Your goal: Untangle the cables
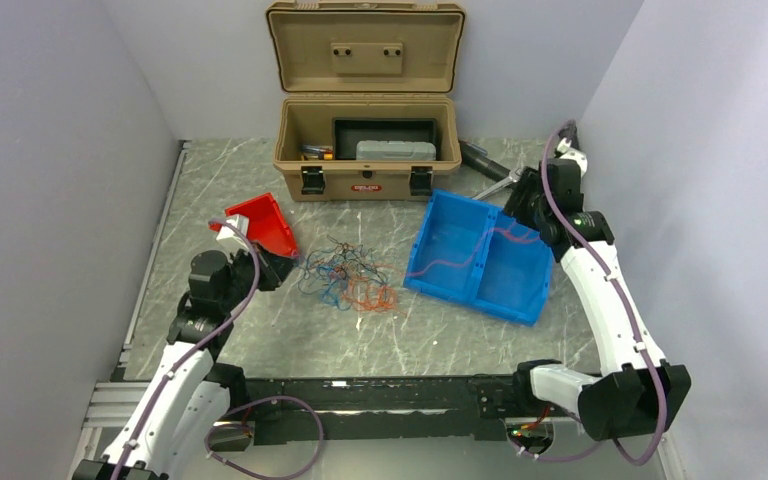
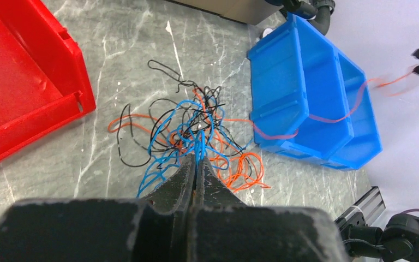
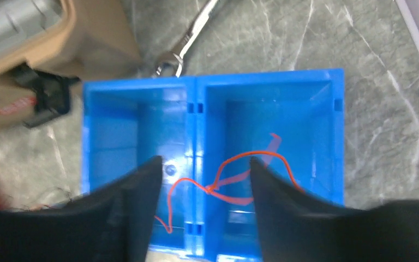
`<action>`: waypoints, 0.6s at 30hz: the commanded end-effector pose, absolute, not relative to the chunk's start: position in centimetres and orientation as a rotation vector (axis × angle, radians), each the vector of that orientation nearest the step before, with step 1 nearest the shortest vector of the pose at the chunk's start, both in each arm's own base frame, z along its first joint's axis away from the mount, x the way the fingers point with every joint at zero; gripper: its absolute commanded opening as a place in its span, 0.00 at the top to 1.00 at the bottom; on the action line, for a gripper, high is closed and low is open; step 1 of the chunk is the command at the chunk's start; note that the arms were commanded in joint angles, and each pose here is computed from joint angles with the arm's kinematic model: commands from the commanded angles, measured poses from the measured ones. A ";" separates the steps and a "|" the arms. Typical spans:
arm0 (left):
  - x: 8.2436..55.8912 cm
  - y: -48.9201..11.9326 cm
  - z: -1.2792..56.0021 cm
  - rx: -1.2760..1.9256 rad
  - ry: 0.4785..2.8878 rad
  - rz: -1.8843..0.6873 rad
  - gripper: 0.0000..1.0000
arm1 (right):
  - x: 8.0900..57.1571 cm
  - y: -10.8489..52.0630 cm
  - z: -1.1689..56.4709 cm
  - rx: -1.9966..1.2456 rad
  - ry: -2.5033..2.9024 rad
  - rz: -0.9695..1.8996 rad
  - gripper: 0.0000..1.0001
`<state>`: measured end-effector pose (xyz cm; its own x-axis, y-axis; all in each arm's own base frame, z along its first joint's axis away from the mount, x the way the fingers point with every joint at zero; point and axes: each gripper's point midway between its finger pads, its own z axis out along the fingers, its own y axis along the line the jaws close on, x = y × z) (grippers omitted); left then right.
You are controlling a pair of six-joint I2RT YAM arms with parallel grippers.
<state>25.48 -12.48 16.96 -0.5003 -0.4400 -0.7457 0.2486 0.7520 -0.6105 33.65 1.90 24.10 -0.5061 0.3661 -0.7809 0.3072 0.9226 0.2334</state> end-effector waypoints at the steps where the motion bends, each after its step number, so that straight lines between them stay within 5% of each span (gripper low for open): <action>1: 25.4 -13.2 19.7 -0.037 1.833 -0.857 1.00 | 33.7 3.3 23.5 0.493 2.148 0.215 0.24; 5: 25.2 -13.1 20.0 -0.022 1.843 -0.847 1.00 | 33.6 5.0 24.9 0.379 2.141 0.291 0.14; 18: 25.3 -12.7 19.6 -0.032 1.857 -0.810 1.00 | 29.1 25.6 20.3 -0.738 2.333 0.369 0.28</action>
